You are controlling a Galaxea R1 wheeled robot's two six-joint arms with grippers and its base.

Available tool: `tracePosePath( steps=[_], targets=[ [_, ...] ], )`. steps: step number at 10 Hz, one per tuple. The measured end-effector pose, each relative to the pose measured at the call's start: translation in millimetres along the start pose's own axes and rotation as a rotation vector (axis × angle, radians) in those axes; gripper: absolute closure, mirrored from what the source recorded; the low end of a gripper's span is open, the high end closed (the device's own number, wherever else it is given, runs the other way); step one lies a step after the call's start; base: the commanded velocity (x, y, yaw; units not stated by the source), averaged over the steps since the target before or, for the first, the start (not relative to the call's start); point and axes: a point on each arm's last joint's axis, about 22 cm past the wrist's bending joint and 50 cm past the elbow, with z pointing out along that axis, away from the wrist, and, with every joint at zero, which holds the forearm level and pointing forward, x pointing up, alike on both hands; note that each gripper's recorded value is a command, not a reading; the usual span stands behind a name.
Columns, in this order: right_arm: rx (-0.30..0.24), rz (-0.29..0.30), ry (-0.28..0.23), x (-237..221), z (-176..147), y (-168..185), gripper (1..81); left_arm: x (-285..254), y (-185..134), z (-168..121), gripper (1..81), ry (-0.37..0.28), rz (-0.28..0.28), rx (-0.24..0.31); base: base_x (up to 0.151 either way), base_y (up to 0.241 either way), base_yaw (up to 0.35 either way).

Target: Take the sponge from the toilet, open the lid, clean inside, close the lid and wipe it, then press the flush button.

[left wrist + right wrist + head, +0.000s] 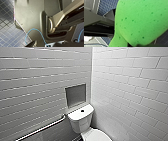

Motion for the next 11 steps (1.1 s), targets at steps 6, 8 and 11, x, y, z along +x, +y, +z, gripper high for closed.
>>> tracePosePath(
  steps=[6,8,11],
  targets=[
    [-0.031,0.024,-0.047,-53,-23,5,81.1,-59,14,-22,1.0,-0.058,-0.021,-0.006,0.000,0.000,0.000],
    [-0.020,0.009,-0.024,-52,-27,1,81.1,-56,15,-26,1.0,-0.033,-0.012,-0.006,0.000,0.000,0.000],
    [-0.017,-0.002,-0.008,-62,-33,2,81.1,-67,15,-32,1.0,-0.016,-0.006,-0.003,0.000,0.000,0.000]
  ],
)
